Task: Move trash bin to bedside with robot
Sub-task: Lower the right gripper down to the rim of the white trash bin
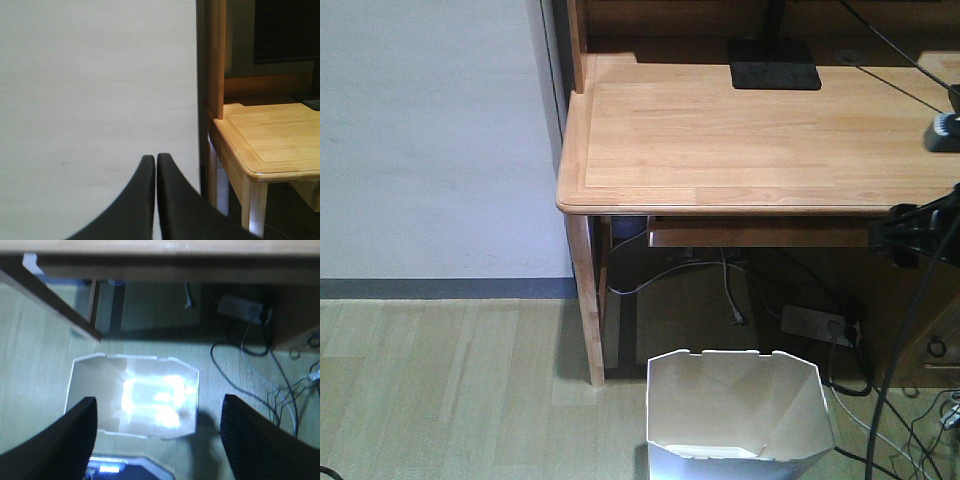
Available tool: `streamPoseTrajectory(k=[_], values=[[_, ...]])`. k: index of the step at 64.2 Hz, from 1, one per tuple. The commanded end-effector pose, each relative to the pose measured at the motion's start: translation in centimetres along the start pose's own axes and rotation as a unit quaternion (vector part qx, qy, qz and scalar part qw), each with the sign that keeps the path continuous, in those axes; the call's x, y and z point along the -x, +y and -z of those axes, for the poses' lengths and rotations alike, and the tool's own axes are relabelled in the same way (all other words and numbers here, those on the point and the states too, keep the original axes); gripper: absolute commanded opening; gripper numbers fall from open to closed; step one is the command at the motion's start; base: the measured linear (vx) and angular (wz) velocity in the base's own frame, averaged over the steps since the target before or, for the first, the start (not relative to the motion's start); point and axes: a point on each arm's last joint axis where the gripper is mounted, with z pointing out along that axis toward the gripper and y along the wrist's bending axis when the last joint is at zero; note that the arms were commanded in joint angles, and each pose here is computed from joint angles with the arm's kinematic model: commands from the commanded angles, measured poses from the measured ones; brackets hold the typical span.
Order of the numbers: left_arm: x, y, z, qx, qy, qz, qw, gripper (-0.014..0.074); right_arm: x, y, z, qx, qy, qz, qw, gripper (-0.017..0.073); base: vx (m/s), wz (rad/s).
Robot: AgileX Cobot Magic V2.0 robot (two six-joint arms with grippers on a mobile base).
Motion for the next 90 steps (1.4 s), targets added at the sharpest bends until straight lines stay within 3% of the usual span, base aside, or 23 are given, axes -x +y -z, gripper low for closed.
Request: streamPoseTrajectory(k=[1, 9, 19, 24, 29, 36, 54, 67, 90], values=[[0.3, 0.0, 0.0, -0.004, -0.034, 0.012, 0.999, -0.0006, 1.5, -0.3, -1.4, -0.001, -0.011, 0.012, 1.0, 0.0472, 0.0, 0.0], [0.3, 0.0, 0.0, -0.004, -0.034, 0.012, 0.999, -0.0006, 1.2, -0.9, -4.9, 0.001, 0.041, 0.03, 0.999, 0.0472, 0.0, 0.0], [0.3, 0.0, 0.0, -0.004, -0.034, 0.012, 0.999, -0.0006, -0.1, -3.5, -9.6, 0.005, 0.105, -0.024, 0.994, 0.0472, 0.0, 0.0], [0.3, 0.0, 0.0, -0.004, -0.034, 0.012, 0.999, -0.0006, -0.9, -4.8, -11.8, 0.008, 0.127, -0.032, 0.991, 0.0472, 0.0, 0.0], [0.3, 0.0, 0.0, -0.004, -0.034, 0.012, 0.999, -0.0006, -1.7, -5.7, -13.7, 0.006, 0.142, -0.023, 0.99, 0.0472, 0.0, 0.0], [0.3, 0.0, 0.0, -0.004, -0.034, 0.012, 0.999, -0.0006, -3.0, -6.3, -16.7, 0.002, 0.163, -0.005, 0.987, 0.0472, 0.0, 0.0], [0.3, 0.0, 0.0, -0.004, -0.034, 0.012, 0.999, -0.0006, -6.3, -7.6, -24.2, -0.014, 0.2, -0.005, 0.98, 0.0472, 0.0, 0.0], [0.3, 0.0, 0.0, -0.004, -0.034, 0.012, 0.999, -0.0006, -6.8, -8.3, -29.3, 0.002, 0.232, -0.025, 0.972, 0.0479, 0.0, 0.0], [0.3, 0.0, 0.0, -0.004, -0.034, 0.012, 0.999, -0.0006, -8.9, -9.5, -36.9, 0.006, 0.252, -0.028, 0.967, 0.0541, 0.0, 0.0]])
